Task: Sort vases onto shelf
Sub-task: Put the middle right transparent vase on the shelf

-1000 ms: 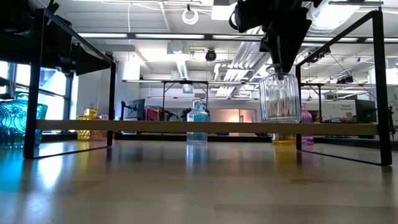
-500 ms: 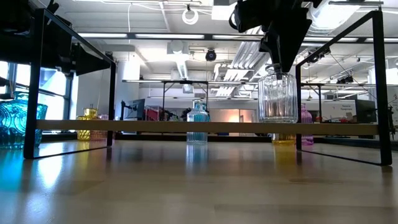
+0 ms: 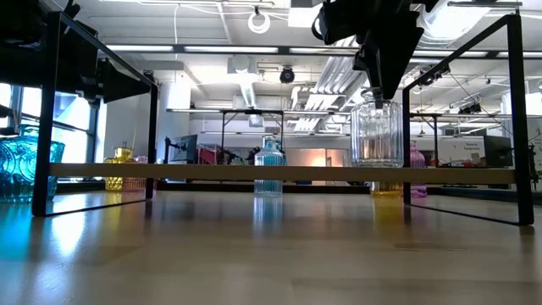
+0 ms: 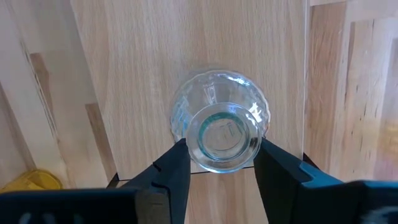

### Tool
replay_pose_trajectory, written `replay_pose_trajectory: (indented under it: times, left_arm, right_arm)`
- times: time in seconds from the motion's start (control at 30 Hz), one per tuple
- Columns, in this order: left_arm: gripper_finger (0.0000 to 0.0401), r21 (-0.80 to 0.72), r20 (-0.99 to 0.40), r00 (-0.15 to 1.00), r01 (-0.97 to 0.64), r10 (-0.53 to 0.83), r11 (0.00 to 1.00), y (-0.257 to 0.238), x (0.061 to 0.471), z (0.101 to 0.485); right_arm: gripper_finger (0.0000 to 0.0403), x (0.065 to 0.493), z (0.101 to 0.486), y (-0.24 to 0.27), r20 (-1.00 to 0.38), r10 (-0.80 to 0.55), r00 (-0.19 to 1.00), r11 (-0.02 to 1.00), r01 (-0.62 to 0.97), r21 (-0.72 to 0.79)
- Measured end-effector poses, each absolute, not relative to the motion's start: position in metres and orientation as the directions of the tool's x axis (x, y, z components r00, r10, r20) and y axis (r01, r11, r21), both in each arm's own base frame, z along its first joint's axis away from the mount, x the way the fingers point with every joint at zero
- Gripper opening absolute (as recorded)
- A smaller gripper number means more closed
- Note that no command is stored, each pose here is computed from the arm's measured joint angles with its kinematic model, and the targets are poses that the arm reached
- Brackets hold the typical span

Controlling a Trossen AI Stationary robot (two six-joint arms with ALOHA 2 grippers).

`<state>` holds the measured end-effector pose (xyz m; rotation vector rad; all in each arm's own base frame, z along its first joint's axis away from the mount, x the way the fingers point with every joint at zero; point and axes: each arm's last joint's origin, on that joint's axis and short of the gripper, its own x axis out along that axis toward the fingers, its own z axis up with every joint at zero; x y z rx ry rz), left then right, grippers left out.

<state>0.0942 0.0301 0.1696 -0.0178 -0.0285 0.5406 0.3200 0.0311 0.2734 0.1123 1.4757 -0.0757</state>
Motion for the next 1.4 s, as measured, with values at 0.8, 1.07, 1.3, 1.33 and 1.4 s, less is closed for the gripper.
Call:
replay_pose_trajectory:
  times: [0.8,1.07,1.3,1.33,1.4]
  left_arm:
    - [0.0000,-0.027,0.035,0.857,-0.514,0.514,0.857,0.0301,0.0941,0.1708]
    - [0.0000,-0.026,0.035,0.857,-0.514,0.514,0.857,0.0301,0.0942,0.1707]
    - [0.0000,-0.026,0.034,0.857,-0.514,0.514,0.857,0.0301,0.0942,0.1708]
    - [0.0000,-0.026,0.035,0.857,-0.514,0.514,0.858,0.0301,0.0941,0.1708]
    - [0.0000,-0.026,0.034,0.857,-0.514,0.514,0.857,0.0301,0.0941,0.1707]
  right_arm:
    - [0.0134,0.3192,0.2734,0.0310,-0.996,0.019,0.085,0.991,0.130,0.030]
    - [0.0134,0.3192,0.2734,0.0311,-0.996,0.020,0.085,0.991,0.129,0.031]
    - [0.0139,0.3192,0.2734,0.0313,-0.996,0.026,0.085,0.991,0.128,0.037]
    - [0.0145,0.3192,0.2734,0.0312,-0.996,0.026,0.085,0.991,0.129,0.037]
    - [0.0161,0.3192,0.2734,0.0313,-0.996,0.026,0.085,0.991,0.132,0.037]
